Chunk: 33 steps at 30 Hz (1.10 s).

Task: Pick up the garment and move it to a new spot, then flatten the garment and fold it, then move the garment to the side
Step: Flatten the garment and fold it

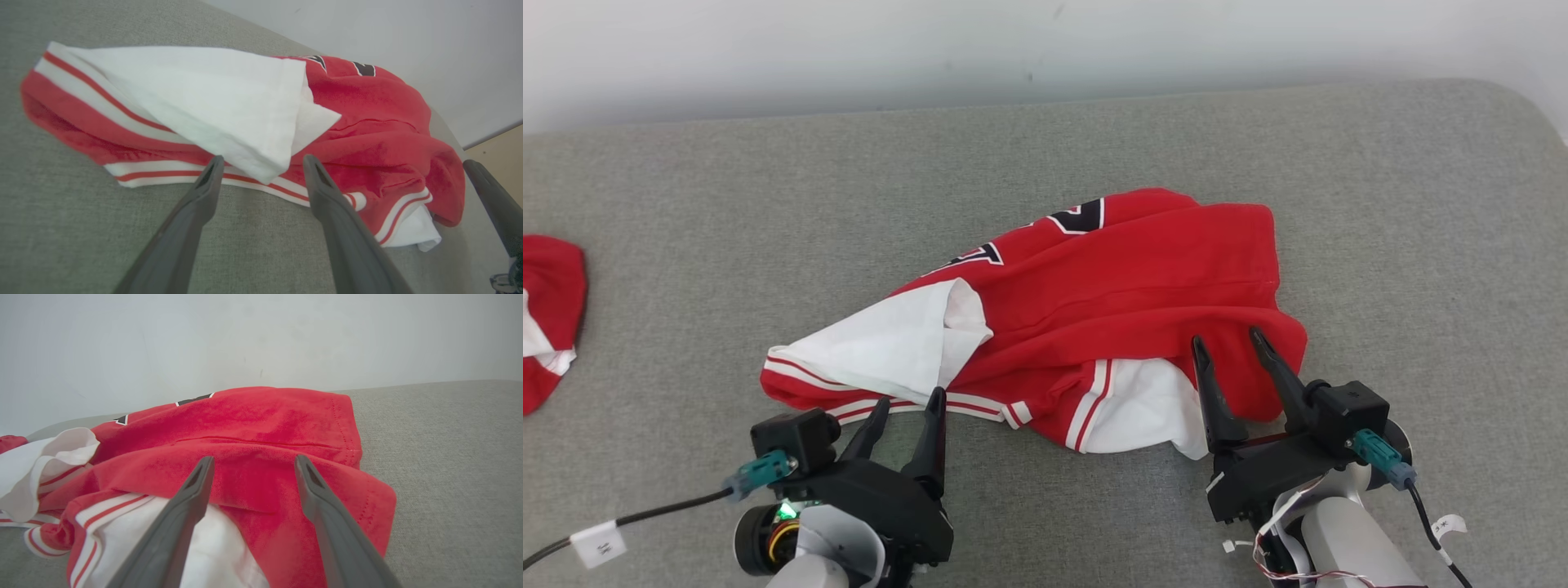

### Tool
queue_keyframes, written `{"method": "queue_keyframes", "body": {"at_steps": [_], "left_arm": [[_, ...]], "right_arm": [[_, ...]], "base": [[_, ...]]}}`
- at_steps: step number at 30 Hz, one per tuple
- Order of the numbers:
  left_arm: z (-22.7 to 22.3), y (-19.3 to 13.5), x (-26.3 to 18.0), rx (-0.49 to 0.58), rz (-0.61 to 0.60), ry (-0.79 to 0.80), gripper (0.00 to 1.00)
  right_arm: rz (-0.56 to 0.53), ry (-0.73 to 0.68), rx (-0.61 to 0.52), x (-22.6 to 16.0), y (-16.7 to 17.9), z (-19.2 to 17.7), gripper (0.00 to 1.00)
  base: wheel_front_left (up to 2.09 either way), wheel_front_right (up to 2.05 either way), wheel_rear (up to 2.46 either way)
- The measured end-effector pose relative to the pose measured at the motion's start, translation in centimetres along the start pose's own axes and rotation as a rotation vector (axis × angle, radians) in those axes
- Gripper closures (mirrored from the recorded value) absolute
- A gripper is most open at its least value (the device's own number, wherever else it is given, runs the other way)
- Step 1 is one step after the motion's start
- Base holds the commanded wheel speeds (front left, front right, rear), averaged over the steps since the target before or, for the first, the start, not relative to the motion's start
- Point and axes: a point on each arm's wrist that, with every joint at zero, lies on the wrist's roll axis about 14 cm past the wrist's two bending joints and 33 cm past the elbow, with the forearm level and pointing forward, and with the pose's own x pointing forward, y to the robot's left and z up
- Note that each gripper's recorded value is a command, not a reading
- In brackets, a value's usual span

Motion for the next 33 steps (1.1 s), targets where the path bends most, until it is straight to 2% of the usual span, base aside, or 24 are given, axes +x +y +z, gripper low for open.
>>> {"method": "queue_keyframes", "body": {"at_steps": [6,9,11,13,14,16,17,26,30,33], "left_arm": [[-0.6,-0.7,0.8,0.054,-0.001,0.043,0.01],[-0.6,-0.5,1.0,0.073,0.014,0.045,0.08],[-0.5,-0.5,1.1,0.073,0.012,0.043,0.17],[-0.5,-0.6,1.1,0.073,0.011,0.043,0.46],[-0.5,-0.6,1.2,0.073,0.012,0.043,0.56],[-0.5,-0.5,1.2,0.075,0.013,0.044,0.83],[-0.5,-0.5,1.3,0.077,0.012,0.046,1.00],[1.0,0.0,1.2,0.086,0.017,-0.004,1.00],[0.7,1.3,0.4,0.063,0.056,0.003,1.00],[0.3,1.0,-0.1,0.056,0.051,0.011,1.00]], "right_arm": [[-0.019,0.003,0.004,-0.3,-0.6,-0.1,0.00],[-0.024,0.003,0.004,-0.3,-0.8,-0.1,0.00],[-0.025,0.000,0.003,-0.3,-0.9,0.1,0.00],[-0.026,-0.001,0.003,-0.2,-0.9,0.1,0.00],[-0.027,0.000,0.005,-0.2,-0.9,0.1,0.00],[-0.026,0.002,0.008,-0.2,-0.9,0.0,0.00],[-0.027,0.002,0.009,-0.2,-0.9,0.0,0.00],[-0.067,-0.019,-0.040,-0.2,-2.5,0.8,0.00],[-0.144,0.028,-0.066,-1.7,-6.4,1.3,0.00],[-0.212,0.086,-0.094,-2.6,-10.1,4.0,0.00]], "base": [[0.00,0.00,0.00],[0.00,0.00,0.00],[0.00,0.00,0.00],[0.00,0.00,0.00],[0.00,0.00,0.00],[0.00,0.00,0.00],[0.00,0.00,0.00],[0.00,0.00,0.00],[0.00,0.00,0.00],[0.00,0.00,0.00]]}}
